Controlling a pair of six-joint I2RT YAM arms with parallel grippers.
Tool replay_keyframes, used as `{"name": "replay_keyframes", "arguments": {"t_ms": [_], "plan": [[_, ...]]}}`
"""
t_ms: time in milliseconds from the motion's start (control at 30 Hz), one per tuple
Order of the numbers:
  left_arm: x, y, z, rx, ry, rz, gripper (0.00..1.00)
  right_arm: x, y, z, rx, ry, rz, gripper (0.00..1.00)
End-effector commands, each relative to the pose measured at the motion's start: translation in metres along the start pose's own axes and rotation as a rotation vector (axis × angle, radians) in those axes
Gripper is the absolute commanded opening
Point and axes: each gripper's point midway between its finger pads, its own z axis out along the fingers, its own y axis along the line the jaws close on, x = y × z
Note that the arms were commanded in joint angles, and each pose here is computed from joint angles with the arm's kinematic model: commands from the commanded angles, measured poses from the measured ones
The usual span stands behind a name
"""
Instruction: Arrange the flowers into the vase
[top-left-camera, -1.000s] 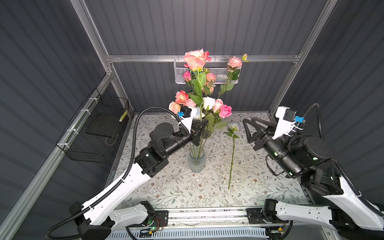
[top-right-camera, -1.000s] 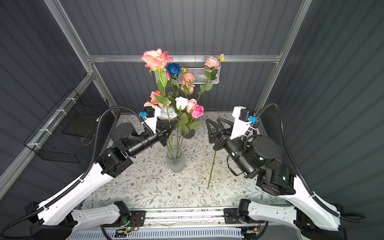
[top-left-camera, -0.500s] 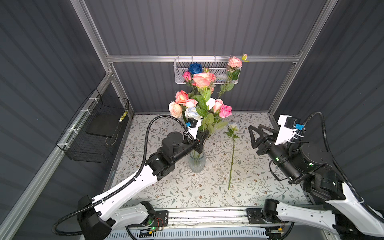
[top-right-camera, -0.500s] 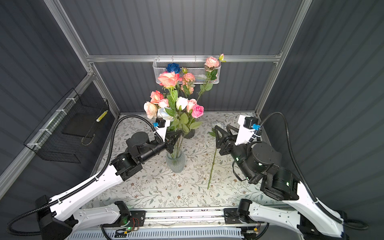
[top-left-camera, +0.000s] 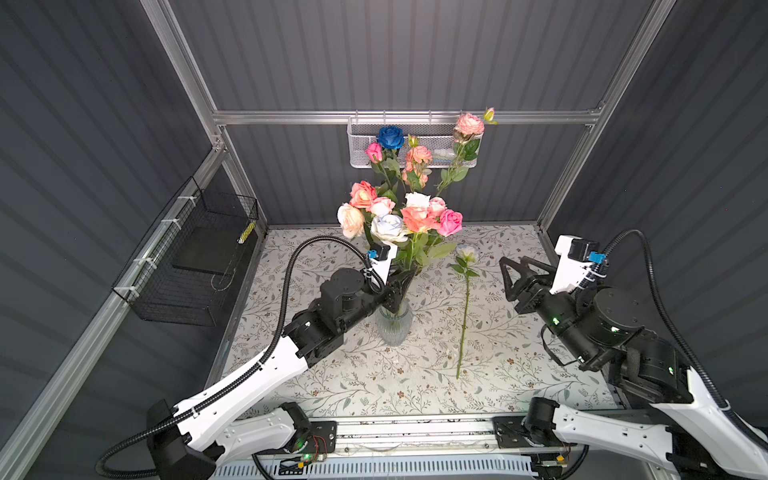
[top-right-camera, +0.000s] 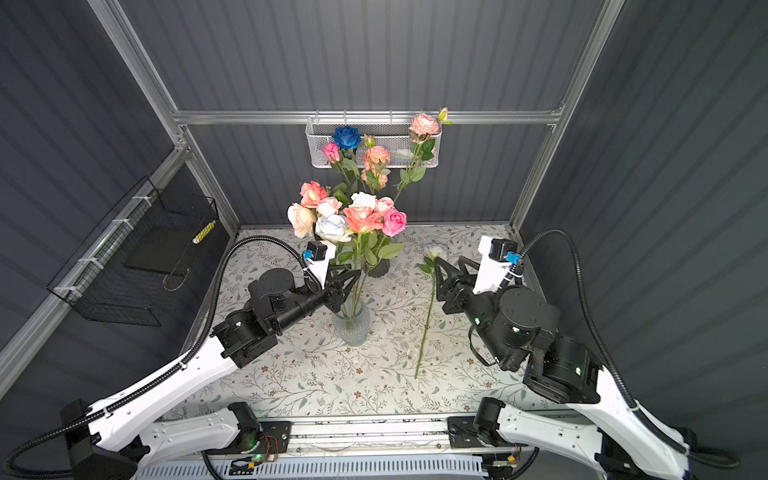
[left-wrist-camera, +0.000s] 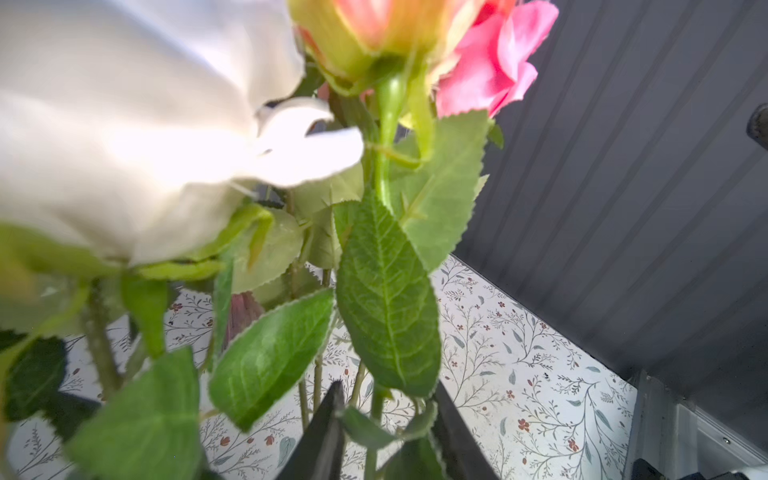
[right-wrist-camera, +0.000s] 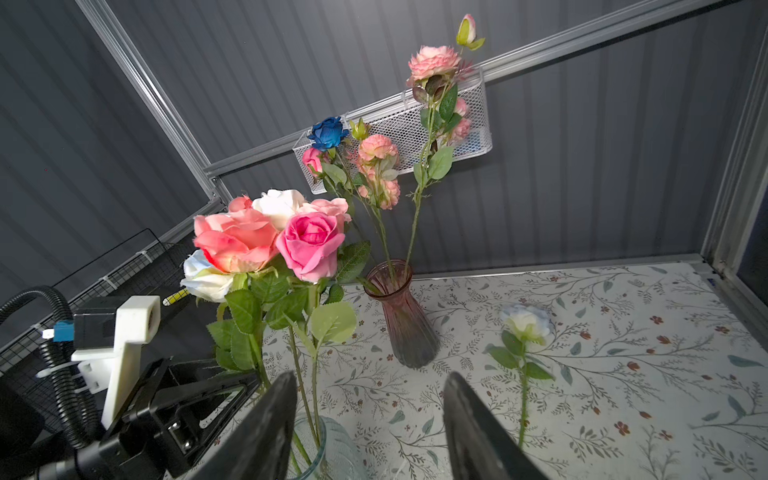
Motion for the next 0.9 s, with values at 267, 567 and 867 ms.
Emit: {"name": "replay_keyframes", "arguments": {"t_ms": [267, 567, 867], "plan": [[-0.023, -0.008, -0.03, 0.022, 0.007, 0.003, 0.55, 0.0, -0.005, 0.003, 0.032, -0.002, -0.008, 0.59], [-0.045, -0.013, -0.069, 0.037, 0.023, -0.002, 0.62, 0.017, -0.029, 0.019, 0.123, 0.06, -0.007, 0.63], [0.009, 0.055, -0.14, -0.3, 0.019, -0.227, 0.71, 0.152, -0.109, 0.096, 0.33, 0.541, 0.109, 0.65]]}}
